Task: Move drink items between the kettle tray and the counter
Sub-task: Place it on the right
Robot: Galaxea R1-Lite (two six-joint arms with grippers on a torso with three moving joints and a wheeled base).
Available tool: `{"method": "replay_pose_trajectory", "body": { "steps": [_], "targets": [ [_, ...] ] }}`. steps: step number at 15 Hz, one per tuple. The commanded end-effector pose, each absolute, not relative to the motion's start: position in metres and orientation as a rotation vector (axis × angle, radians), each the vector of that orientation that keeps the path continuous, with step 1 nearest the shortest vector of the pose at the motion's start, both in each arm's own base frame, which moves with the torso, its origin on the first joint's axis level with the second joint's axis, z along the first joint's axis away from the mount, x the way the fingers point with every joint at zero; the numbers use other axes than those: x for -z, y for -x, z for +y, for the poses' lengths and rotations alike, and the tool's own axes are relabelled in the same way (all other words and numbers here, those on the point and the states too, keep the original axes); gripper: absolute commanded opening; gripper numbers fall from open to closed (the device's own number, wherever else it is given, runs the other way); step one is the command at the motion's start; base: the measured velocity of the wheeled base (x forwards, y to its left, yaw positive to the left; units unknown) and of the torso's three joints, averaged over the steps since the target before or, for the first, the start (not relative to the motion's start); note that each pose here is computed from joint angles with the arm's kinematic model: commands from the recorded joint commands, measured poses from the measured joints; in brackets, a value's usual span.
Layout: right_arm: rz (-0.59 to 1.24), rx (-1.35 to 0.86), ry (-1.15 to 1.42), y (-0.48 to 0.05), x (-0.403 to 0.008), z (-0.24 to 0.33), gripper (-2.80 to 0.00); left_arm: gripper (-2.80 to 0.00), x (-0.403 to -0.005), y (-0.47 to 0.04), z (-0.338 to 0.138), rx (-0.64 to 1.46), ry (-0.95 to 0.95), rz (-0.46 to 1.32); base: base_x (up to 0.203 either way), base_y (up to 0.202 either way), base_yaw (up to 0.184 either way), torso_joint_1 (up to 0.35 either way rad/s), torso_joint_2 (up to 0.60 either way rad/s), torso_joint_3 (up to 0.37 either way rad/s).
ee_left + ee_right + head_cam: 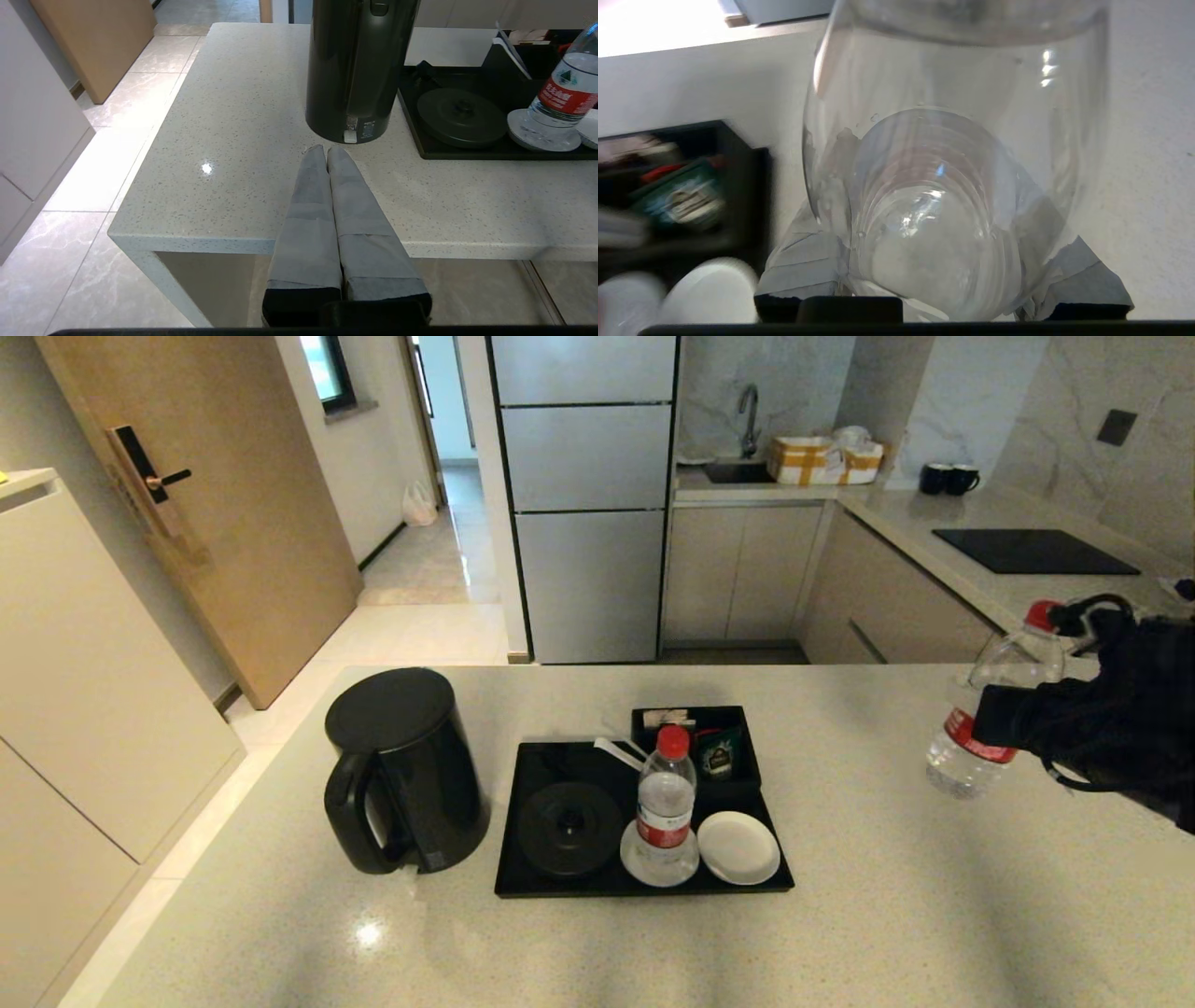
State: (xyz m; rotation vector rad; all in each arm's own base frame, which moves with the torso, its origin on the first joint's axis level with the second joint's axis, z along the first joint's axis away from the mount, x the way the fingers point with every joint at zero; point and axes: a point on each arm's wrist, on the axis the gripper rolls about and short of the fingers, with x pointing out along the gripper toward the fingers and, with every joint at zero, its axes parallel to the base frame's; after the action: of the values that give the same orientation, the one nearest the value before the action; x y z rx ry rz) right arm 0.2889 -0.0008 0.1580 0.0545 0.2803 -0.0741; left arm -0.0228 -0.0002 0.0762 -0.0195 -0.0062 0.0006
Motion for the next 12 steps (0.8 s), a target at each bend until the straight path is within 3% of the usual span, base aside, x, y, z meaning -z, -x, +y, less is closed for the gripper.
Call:
{"method": "replay_pose_trajectory", "body": {
  "steps": [1, 5, 12],
  "targets": [
    [0.342, 0.094, -0.055, -0.313, -0.123, -0.006, -2.80, -2.80, -0.076, 0.023, 0.000, 0.000, 0.020, -0.006, 0.000, 0.000, 0.000, 0.000, 0.00, 0.000],
    [0.393, 0.146, -0.061, -0.344, -0.061, -0.021, -2.80, -2.80, -0.076, 0.023, 0.000, 0.000, 0.020, -0.006, 0.000, 0.000, 0.000, 0.000, 0.00, 0.000],
    [0.439, 0.194, -0.062, -0.344, -0.025, -0.028, -2.80, -2.80, -0.076, 0.023, 0.000, 0.000, 0.020, -0.006, 0.000, 0.000, 0.000, 0.000, 0.00, 0.000]
  ]
}}
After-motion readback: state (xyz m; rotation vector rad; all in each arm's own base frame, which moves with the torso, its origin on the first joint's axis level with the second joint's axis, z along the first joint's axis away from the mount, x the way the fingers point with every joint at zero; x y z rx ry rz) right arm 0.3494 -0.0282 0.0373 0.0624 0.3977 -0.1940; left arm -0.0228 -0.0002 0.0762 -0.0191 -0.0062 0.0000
